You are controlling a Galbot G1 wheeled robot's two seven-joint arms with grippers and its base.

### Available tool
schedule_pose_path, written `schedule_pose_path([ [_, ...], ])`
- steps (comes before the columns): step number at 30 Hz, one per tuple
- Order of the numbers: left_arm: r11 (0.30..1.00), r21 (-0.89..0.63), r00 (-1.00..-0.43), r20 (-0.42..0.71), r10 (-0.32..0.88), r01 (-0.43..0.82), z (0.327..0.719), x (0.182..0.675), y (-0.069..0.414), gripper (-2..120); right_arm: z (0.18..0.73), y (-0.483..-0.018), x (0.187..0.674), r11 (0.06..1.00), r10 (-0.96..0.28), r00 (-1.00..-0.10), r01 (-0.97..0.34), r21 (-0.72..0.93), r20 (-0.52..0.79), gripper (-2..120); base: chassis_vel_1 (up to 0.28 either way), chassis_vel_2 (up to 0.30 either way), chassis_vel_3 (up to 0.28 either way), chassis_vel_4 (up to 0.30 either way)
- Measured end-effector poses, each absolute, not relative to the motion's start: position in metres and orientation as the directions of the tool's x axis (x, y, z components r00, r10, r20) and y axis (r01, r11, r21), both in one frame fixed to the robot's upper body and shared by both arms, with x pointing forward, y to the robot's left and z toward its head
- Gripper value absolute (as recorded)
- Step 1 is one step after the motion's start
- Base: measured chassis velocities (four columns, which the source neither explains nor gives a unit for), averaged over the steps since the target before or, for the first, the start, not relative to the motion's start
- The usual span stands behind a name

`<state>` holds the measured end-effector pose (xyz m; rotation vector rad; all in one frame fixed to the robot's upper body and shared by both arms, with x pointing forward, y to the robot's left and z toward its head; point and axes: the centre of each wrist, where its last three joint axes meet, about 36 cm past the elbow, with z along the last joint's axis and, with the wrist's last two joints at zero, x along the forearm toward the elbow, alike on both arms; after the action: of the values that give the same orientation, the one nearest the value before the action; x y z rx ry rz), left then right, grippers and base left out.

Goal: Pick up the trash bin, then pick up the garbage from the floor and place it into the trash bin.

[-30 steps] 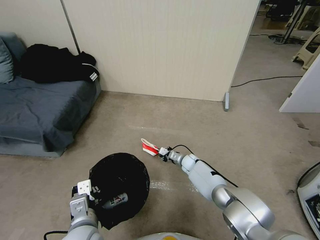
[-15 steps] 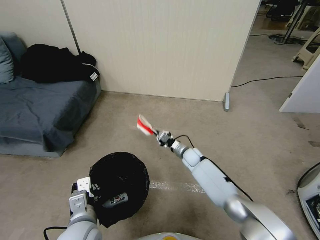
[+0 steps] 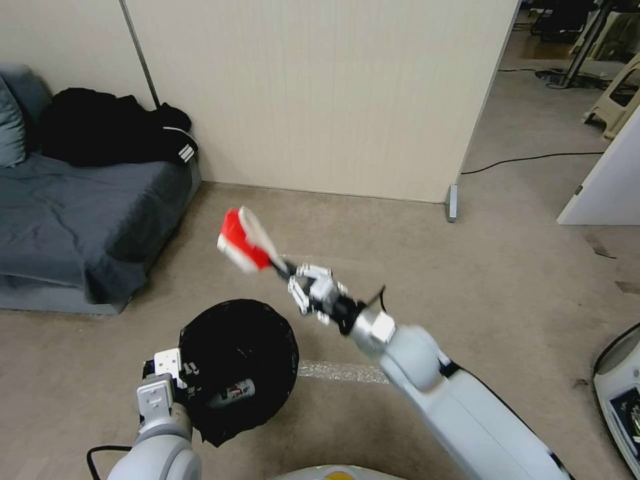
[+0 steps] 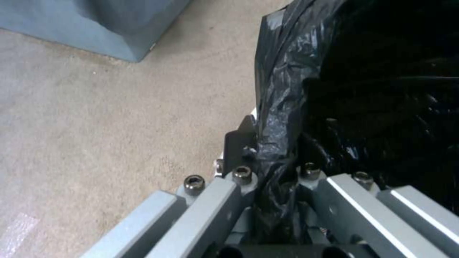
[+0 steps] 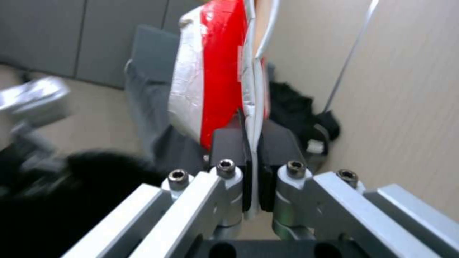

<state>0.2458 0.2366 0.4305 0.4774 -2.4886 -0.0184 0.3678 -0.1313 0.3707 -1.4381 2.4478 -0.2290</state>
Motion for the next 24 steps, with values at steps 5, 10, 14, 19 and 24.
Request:
schedule_pose_path([
  [5,0.936,0.116,-0.760,0.554,-0.339,-0.332,0.432,0.248,0.237,0,0.347,-0.139,0.353,0.455,-0.890,-0.441,-0.845,-0.281,-0.114,0,0.000,0.000,0.000,0.000],
  [10,0.937,0.109,-0.766,0.549,-0.334,-0.331,0.437,0.249,0.238,0,0.323,-0.145,0.352,0.437,-0.897,-0.438,-0.855,-0.281,-0.063,0,0.000,0.000,0.000,0.000],
  [14,0.937,0.105,-0.771,0.542,-0.334,-0.332,0.441,0.250,0.238,0,0.313,-0.143,0.351,0.434,-0.898,-0.438,-0.858,-0.276,-0.048,0,0.000,0.000,0.000,0.000],
  [19,0.938,0.102,-0.775,0.538,-0.332,-0.331,0.444,0.249,0.238,0,0.302,-0.136,0.347,0.431,-0.897,-0.442,-0.862,-0.266,-0.021,14,0.000,0.000,0.000,0.000],
  [24,0.940,0.098,-0.771,0.548,-0.325,-0.326,0.442,0.246,0.233,0,0.297,-0.126,0.348,0.433,-0.896,-0.444,-0.865,-0.255,-0.014,34,0.000,0.000,0.000,0.000],
])
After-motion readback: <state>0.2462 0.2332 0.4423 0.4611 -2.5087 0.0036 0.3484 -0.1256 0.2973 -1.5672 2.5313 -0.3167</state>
